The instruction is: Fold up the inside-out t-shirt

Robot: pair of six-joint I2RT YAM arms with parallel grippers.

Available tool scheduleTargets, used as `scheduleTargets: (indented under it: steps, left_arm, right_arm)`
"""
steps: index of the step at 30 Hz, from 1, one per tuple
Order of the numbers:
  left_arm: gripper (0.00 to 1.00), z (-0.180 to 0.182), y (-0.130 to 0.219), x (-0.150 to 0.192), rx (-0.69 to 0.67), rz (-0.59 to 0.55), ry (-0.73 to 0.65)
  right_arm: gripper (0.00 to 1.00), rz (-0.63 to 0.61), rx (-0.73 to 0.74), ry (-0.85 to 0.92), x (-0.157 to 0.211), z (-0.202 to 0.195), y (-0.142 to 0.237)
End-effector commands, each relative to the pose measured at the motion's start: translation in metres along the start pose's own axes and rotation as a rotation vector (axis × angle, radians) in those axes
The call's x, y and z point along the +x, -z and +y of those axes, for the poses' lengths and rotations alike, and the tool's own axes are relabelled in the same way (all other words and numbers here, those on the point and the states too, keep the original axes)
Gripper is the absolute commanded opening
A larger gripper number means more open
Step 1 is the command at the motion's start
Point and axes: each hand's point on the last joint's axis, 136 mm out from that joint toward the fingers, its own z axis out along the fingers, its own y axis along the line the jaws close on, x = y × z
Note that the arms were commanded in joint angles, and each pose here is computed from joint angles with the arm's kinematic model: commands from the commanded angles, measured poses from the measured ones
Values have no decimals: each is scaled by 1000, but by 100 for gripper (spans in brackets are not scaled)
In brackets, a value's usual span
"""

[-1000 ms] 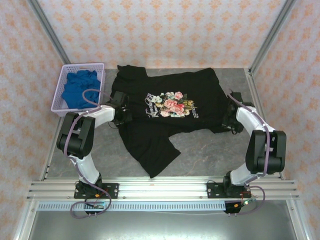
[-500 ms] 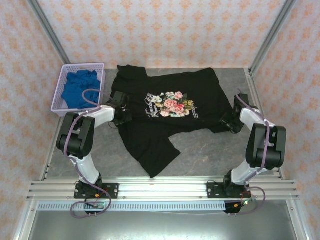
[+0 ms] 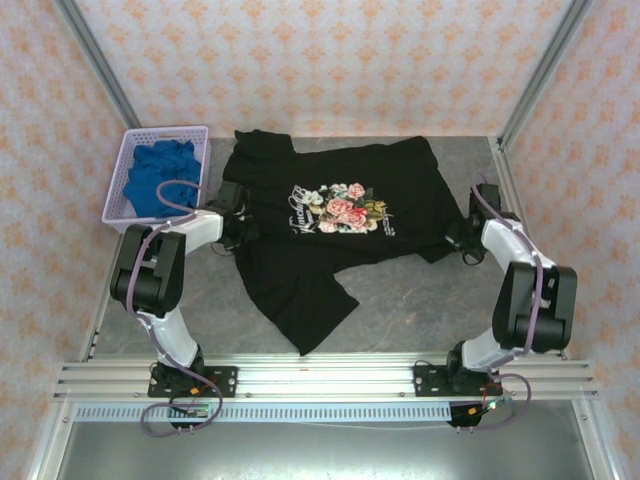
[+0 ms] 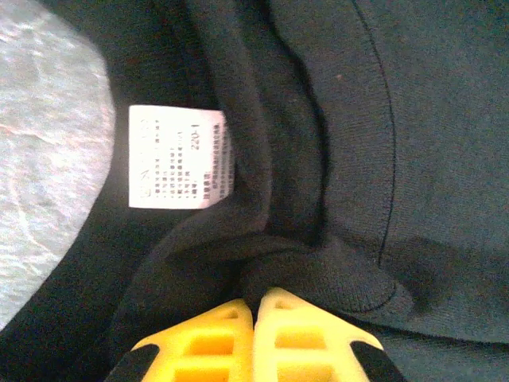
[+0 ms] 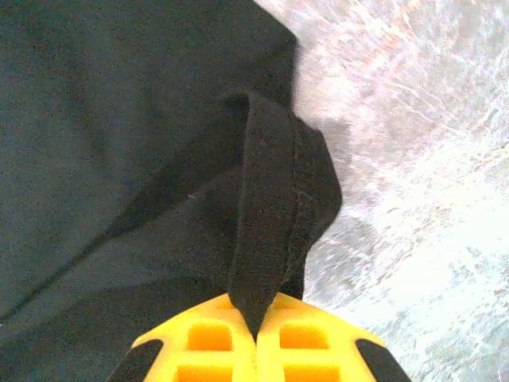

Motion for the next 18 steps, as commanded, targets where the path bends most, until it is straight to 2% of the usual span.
scheduleTargets:
  steps: [1, 4, 5, 8, 10, 12, 15, 18]
  left_arm:
    - [4, 31, 4, -1, -65, -11, 87]
    - [9, 29, 29, -22, -70, -111, 90]
    - [14, 27, 38, -26, -62, -145, 94]
    - [39, 12, 60, -27, -61, -207, 30]
    - [48, -15, 69, -13, -46, -208, -76]
    - [53, -56, 67, 15, 25, -160, -191]
    - [54, -119, 53, 70, 150, -28, -340]
    - [54, -146, 40, 108, 132, 50, -485]
  right_arm:
    - [0, -13, -74, 84, 8, 24, 25]
    - [0, -6, -97, 115, 15, 30, 37]
    - [0, 5, -107, 122, 19, 32, 38]
    - [0, 33, -97, 147, 26, 31, 36]
    - [0, 45, -94, 162, 29, 32, 33]
    - [0, 55, -99, 169, 30, 34, 30]
    - [0, 62, -88, 179, 30, 34, 27]
    - [0, 50, -62, 187, 24, 32, 30]
